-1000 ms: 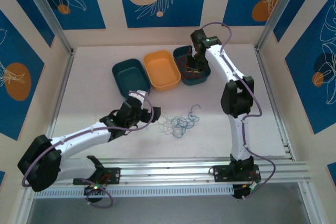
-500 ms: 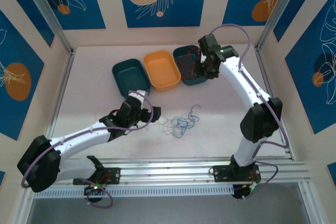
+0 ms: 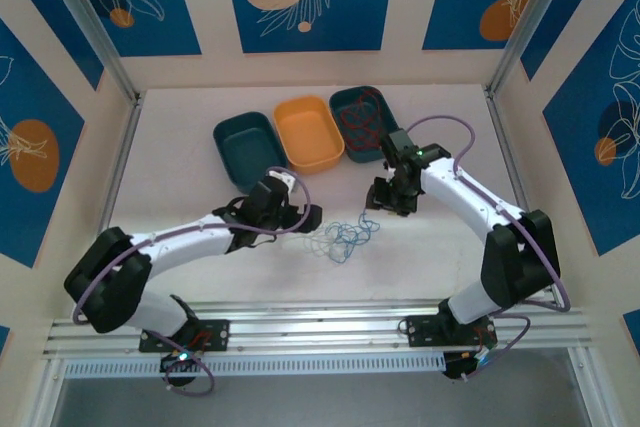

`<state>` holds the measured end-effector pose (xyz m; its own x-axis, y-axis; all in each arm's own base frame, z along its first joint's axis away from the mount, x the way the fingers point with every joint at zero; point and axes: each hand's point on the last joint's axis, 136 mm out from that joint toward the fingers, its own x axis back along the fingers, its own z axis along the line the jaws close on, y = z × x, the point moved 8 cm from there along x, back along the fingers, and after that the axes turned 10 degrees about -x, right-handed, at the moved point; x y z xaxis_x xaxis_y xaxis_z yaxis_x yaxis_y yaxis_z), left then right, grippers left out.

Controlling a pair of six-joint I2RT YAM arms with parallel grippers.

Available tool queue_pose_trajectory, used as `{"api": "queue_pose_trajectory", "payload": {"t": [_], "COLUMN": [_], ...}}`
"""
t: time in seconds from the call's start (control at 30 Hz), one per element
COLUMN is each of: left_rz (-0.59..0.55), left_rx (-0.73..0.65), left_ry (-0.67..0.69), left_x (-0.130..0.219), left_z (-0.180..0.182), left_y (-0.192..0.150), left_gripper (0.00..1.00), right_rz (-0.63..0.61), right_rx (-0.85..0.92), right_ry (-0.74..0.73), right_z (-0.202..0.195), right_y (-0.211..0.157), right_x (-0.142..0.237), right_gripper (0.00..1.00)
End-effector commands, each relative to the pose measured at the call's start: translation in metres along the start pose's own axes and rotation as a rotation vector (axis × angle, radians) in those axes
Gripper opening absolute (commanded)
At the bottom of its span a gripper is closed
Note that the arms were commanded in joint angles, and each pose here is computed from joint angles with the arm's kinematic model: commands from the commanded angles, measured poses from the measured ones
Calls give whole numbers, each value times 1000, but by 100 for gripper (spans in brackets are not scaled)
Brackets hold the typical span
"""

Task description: Untangle the cables

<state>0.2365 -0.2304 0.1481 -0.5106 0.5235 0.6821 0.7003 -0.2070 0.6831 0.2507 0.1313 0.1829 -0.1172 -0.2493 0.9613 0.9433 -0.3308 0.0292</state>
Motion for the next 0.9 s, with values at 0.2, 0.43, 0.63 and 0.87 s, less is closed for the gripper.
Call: {"api": "queue_pose_trajectory", "payload": {"t": [0.2,0.43,0.63,0.87], "left_rz": [48,77,146,244], "left_rx": [-2,-86,-225,-438], "left_ry": [-258,-371,-384,-413], "left_x": [-23,-38,-42,-43], "left_z": [-31,-57,-71,-77], "left_y": [8,18,19,25], "left_gripper": [88,75,62,54], "right_rz": [-6,-44,-89,-185], "right_rx": [-25,-74,-108,-122], "right_ry": [73,94,176,248], "right_z": [-5,-22,-36,-50], "right_y": [-14,-13,-10,-7], "right_x": [2,1,8,25], "right_gripper": [48,63,100,99]}}
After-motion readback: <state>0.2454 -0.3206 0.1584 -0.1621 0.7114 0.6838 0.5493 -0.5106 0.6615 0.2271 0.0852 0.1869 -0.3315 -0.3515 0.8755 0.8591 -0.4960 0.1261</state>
